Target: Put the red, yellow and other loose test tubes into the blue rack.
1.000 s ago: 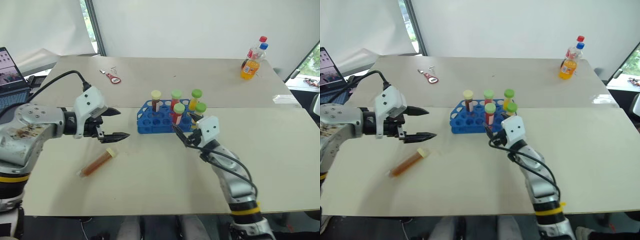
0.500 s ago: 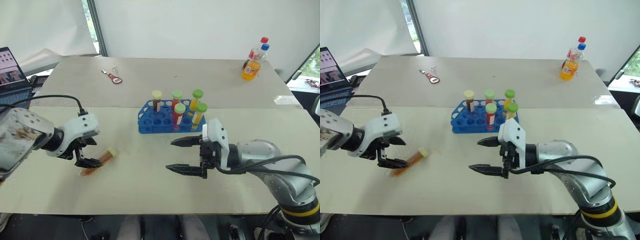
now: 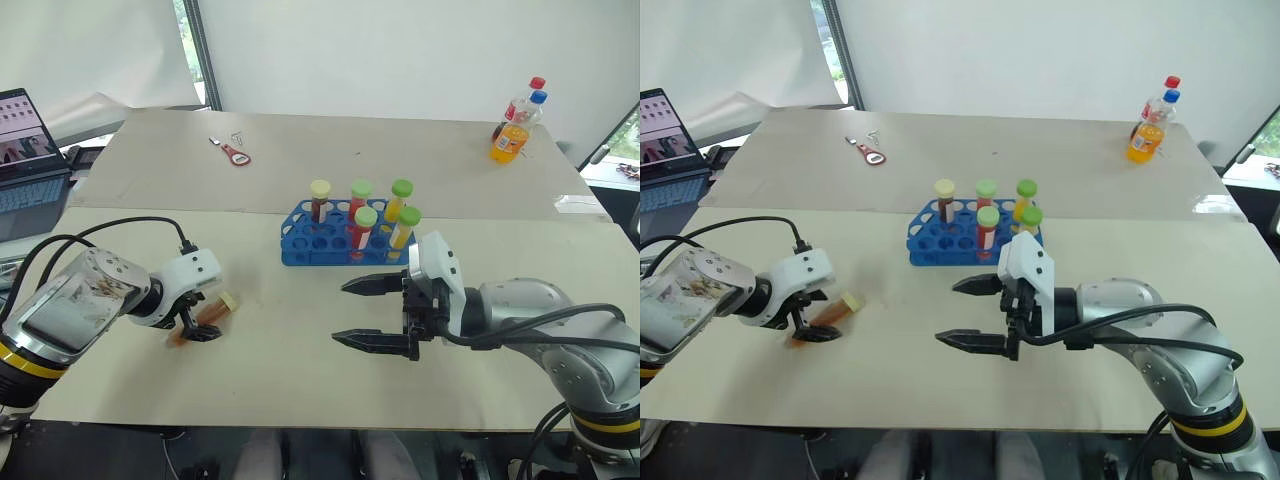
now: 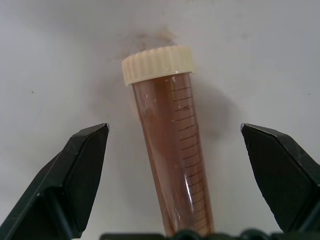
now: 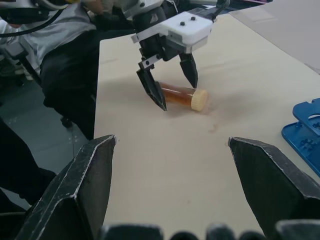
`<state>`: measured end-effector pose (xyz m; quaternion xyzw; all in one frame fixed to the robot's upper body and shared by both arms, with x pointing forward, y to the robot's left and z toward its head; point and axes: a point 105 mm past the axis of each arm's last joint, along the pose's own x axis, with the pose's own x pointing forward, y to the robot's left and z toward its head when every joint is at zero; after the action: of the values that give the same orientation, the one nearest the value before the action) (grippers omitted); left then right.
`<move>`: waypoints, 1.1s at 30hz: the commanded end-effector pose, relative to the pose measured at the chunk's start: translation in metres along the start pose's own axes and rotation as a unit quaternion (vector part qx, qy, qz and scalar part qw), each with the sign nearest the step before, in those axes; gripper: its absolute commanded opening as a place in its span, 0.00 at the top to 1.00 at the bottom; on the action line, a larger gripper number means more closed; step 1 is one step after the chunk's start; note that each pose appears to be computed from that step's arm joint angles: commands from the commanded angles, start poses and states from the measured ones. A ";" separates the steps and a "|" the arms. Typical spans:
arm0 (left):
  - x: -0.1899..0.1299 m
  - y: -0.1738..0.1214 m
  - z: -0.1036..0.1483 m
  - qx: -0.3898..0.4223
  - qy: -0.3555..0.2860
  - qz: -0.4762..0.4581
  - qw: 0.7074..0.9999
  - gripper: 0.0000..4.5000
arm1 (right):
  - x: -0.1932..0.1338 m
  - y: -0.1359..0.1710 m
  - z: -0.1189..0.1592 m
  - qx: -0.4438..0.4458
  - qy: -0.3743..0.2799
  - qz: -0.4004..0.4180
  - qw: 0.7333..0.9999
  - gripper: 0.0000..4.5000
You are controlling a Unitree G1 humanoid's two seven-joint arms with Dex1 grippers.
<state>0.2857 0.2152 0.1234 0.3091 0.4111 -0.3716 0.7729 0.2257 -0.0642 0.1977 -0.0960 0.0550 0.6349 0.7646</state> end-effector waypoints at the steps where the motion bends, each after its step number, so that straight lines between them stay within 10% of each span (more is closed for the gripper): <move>1: 0.002 0.004 0.006 0.011 -0.008 0.017 1.000 0.12 | -0.005 0.003 0.010 -0.019 -0.006 -0.005 1.000 0.11; 8: 0.008 -0.001 0.005 0.035 -0.008 0.003 0.999 0.79 | -0.011 0.002 0.012 -0.013 -0.002 -0.016 1.000 0.11; 22: -0.042 0.014 0.174 0.084 -0.457 -0.007 0.886 0.81 | -0.061 -0.015 -0.003 -0.054 0.066 -0.154 0.984 0.11; 33: 0.000 0.026 0.214 0.037 -0.554 0.022 0.832 0.81 | -0.077 -0.024 -0.010 -0.040 0.101 -0.257 0.960 0.11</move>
<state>0.3906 0.0614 0.2115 0.0782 -0.0653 -0.4879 0.8670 0.2386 -0.1437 0.1975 -0.1867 0.0939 0.4160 0.8850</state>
